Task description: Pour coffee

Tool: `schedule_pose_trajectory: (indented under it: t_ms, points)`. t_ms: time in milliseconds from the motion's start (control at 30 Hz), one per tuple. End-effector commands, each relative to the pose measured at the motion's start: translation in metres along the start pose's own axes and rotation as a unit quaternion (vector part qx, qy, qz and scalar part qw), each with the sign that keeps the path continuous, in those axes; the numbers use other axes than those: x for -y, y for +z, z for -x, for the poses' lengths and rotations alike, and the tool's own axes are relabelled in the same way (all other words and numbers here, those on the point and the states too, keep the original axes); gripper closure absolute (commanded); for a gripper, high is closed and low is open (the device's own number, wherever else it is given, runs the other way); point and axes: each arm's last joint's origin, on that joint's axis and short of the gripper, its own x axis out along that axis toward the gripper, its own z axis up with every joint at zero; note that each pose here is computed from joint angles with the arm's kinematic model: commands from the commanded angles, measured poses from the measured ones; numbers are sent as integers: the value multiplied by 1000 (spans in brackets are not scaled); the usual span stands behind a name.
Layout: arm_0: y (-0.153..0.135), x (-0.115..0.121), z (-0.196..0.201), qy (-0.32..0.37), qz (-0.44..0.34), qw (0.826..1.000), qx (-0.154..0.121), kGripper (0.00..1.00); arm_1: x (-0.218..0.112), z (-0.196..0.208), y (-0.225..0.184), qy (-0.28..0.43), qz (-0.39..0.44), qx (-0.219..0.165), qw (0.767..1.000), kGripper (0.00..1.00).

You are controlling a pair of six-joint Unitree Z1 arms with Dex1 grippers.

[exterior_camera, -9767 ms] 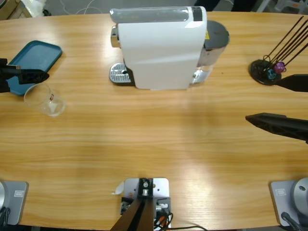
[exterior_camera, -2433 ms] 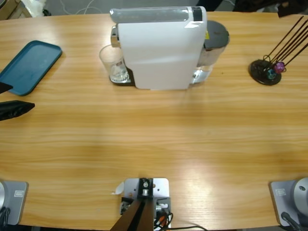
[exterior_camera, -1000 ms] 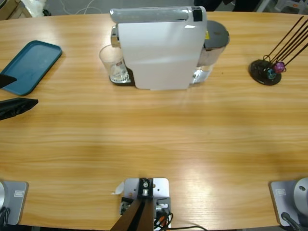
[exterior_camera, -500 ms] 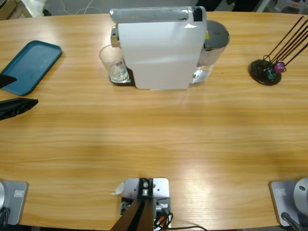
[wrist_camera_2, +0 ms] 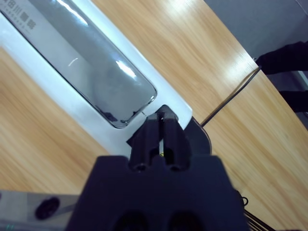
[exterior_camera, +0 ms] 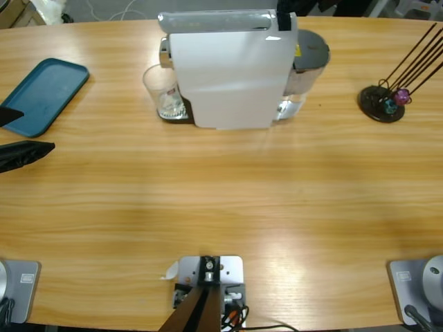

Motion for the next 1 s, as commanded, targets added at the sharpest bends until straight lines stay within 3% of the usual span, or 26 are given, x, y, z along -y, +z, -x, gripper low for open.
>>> schedule_pose_trajectory:
  t_ms: [33,1000]
  points:
    - [-9,0,-5,4,-7,1000,-13,64,-10,-30,-15,12,12,-55,998,1000]
    - [-9,0,-7,3,-7,1000,-17,64,8,-33,-27,-5,-14,-58,998,1000]
